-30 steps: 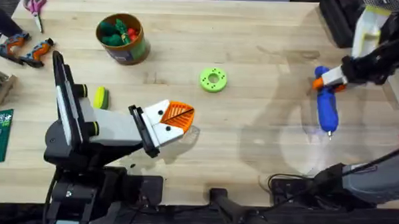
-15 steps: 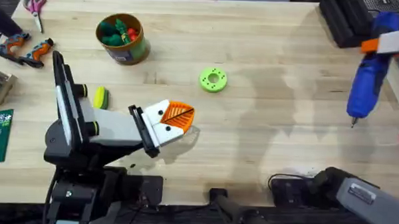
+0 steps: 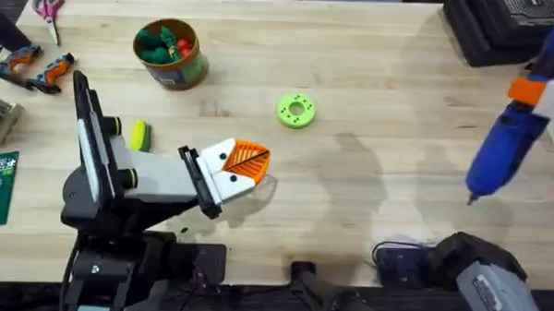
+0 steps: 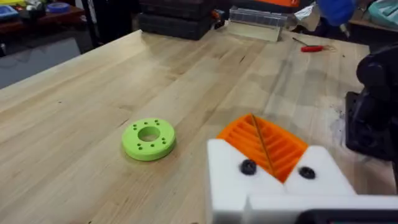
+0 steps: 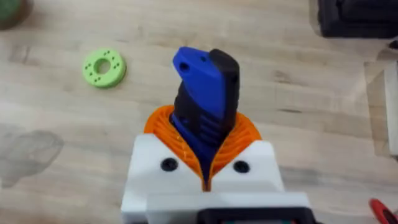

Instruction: Pick up the gripper from the table and insert it into the empty holder that is missing its gripper. Then pick up a screw, insert it into the mounting hole, and use the screwdriver to tighten it. Finally, clean up the table by picking up the vegetable and placing it into the bucket.

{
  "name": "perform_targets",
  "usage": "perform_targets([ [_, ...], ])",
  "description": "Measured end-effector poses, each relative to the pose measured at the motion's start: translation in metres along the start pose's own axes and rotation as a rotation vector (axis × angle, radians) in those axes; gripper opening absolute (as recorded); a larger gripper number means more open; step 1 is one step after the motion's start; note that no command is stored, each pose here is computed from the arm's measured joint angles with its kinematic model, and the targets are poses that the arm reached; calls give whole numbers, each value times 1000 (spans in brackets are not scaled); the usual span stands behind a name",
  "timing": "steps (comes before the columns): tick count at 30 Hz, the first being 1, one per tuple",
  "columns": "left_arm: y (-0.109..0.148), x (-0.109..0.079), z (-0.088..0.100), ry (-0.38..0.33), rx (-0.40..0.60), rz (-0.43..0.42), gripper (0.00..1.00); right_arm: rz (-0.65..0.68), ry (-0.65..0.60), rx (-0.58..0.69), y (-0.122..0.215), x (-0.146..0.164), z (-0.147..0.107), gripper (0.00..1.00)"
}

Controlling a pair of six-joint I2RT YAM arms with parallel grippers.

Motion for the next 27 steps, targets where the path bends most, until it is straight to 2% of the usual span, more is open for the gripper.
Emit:
perform_targets([
  [5, 0, 0, 0, 0, 0, 0, 4, 9, -5, -129, -30, -3, -12, 28],
  [11, 0, 0, 0, 0, 0, 0, 4, 200, 40, -366, -64, -3, 12, 27],
  [19, 0, 0, 0, 0, 0, 0, 4, 580, 236, -553, -56, 54, 47, 28],
  [27, 0, 0, 0, 0, 0, 0, 4, 853, 406, -691, -54, 109, 74, 28],
])
Point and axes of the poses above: each hand's point on the last joint's axis, 136 mm out from that joint toward the fingers, its own y axis back along the fingers, its own x axis along the line the jaws close on, z = x × y, the point moved 6 cm from there along y, back along the fingers, and after that the axes turned 7 degrees about y, right-handed, at the moved point
